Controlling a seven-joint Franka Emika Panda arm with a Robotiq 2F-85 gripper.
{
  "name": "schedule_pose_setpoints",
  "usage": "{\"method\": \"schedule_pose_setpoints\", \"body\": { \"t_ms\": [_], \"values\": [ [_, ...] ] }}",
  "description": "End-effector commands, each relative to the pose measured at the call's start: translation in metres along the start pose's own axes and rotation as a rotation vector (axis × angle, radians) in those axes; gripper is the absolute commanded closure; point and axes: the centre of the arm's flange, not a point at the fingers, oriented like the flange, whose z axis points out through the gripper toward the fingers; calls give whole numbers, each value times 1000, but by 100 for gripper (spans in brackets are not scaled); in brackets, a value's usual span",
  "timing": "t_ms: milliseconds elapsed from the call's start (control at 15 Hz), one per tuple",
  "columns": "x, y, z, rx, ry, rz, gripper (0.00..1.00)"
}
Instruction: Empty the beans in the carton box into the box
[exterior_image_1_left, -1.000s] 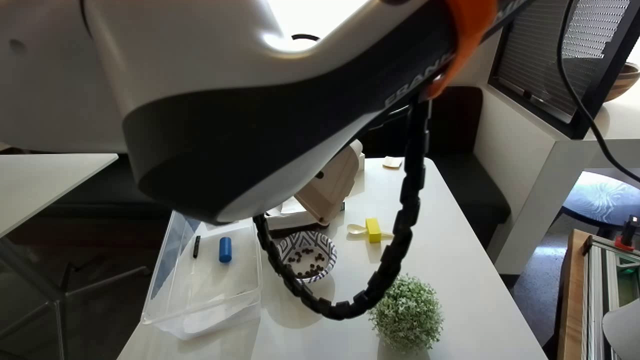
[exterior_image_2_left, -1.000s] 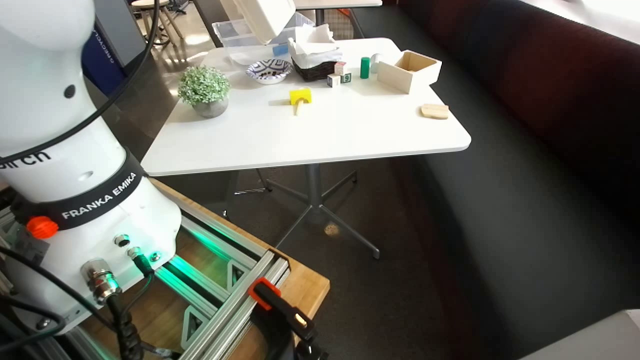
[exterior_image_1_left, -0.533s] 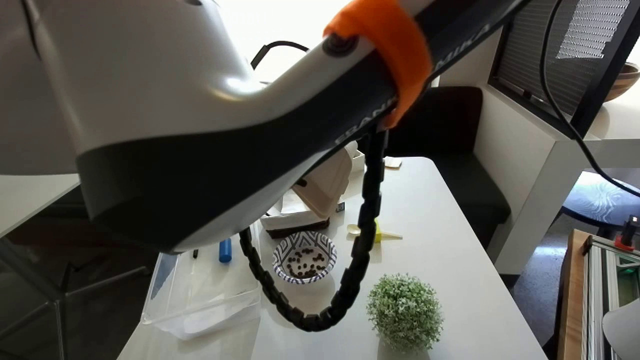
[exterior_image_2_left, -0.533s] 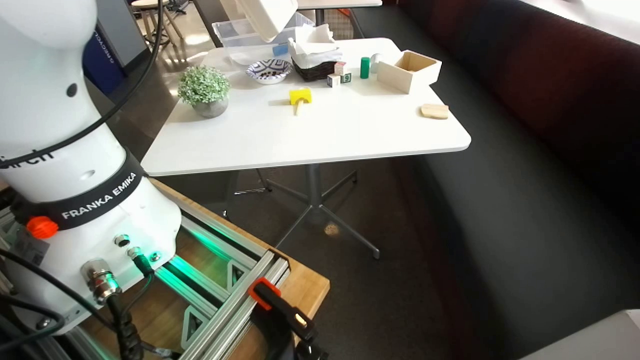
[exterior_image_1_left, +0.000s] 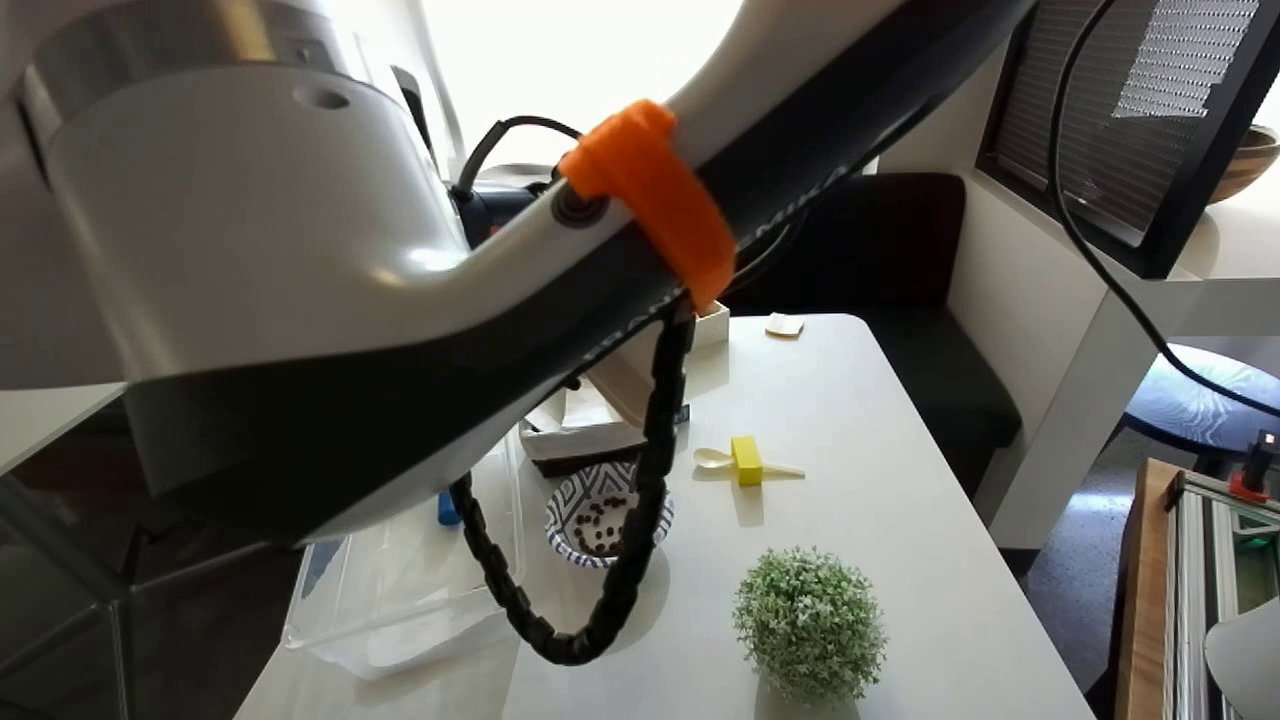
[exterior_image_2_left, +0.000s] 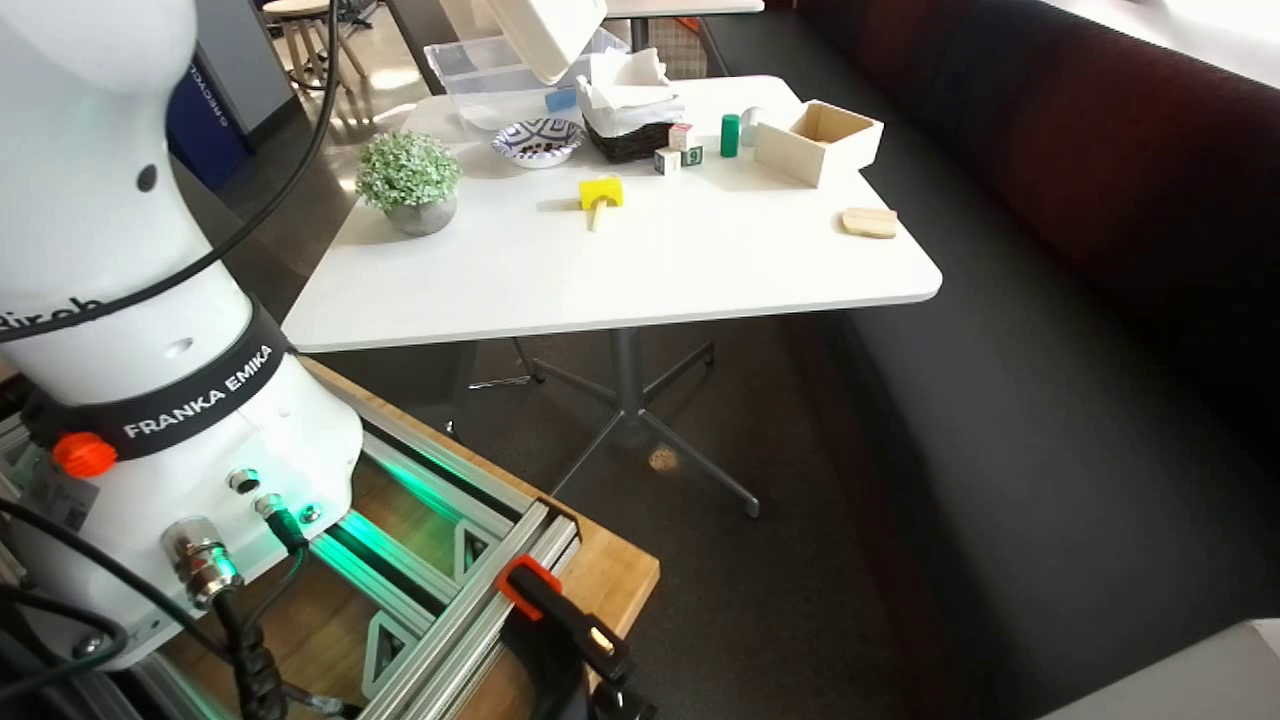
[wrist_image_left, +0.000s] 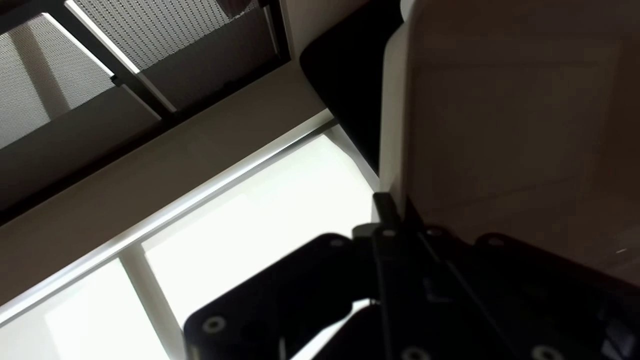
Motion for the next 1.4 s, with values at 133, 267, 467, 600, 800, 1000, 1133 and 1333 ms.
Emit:
{"method": "schedule_pose_setpoints", "body": {
  "t_ms": [133,267,467,600,800,1000,1133,1333],
  "values": [
    [3,-19,-24,-99,9,-5,99],
    [2,-21,-26,-122,14,-1,99],
    [1,-24,-29,-143,22,-1,99],
    [2,-26,-31,-147,27,0,99],
    [4,-28,-31,-140,31,-3,99],
    [8,-24,-24,-99,22,-11,99],
    [9,-14,-14,-69,16,-4,99],
    [13,1,3,12,28,23,99]
  ]
}}
